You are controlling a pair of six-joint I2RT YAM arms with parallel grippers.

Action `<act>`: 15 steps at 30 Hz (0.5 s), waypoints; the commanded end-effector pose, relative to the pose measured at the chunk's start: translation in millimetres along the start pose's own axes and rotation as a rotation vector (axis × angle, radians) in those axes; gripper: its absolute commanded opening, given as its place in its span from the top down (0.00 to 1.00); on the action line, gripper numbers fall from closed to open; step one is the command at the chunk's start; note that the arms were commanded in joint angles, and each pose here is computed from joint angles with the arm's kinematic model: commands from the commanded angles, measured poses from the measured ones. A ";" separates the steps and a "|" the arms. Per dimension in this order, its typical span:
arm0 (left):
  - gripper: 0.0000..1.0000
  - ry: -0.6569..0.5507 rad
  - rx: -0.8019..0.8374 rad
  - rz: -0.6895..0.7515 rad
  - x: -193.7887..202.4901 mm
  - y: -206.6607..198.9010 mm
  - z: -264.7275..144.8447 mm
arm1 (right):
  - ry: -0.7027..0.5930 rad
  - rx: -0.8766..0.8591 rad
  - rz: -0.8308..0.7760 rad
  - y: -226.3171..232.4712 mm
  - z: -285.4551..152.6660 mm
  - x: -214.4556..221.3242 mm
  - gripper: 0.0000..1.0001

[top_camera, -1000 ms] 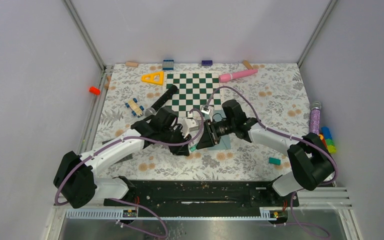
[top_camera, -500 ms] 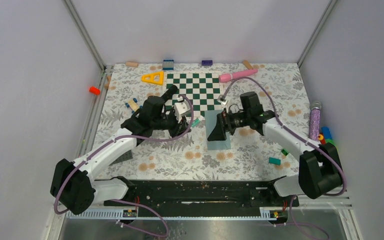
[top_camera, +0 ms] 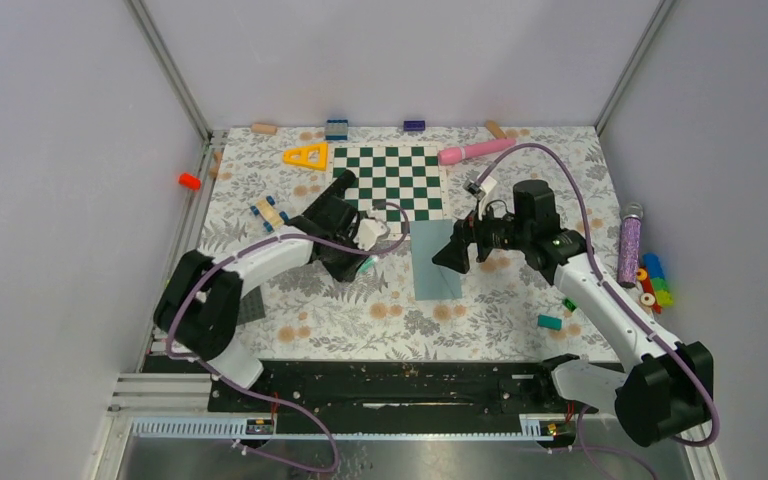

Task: Place the letter into the envelope and seal it
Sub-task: Place the solid glue at the center of the board.

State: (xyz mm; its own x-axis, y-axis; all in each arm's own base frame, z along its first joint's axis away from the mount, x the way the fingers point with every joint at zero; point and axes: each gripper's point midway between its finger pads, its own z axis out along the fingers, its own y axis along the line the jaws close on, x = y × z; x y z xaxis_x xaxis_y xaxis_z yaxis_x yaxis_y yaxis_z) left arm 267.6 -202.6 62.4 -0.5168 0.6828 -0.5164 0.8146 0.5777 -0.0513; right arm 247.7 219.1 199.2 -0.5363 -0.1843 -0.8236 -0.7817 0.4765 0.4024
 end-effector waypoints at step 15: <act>0.81 0.286 -0.080 -0.151 45.2 29.5 36.7 | -0.021 0.066 -0.015 -18.2 -10.3 -0.1 0.00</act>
State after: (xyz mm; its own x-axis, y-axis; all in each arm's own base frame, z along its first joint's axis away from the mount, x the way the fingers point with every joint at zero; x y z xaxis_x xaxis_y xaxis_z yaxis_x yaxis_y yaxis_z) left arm 276.5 -175.8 16.1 -0.6710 0.6841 -0.2857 0.7232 0.6889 -0.0489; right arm 258.6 203.6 191.1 -0.5437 -0.1756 -0.8207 -0.7523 0.5355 0.3838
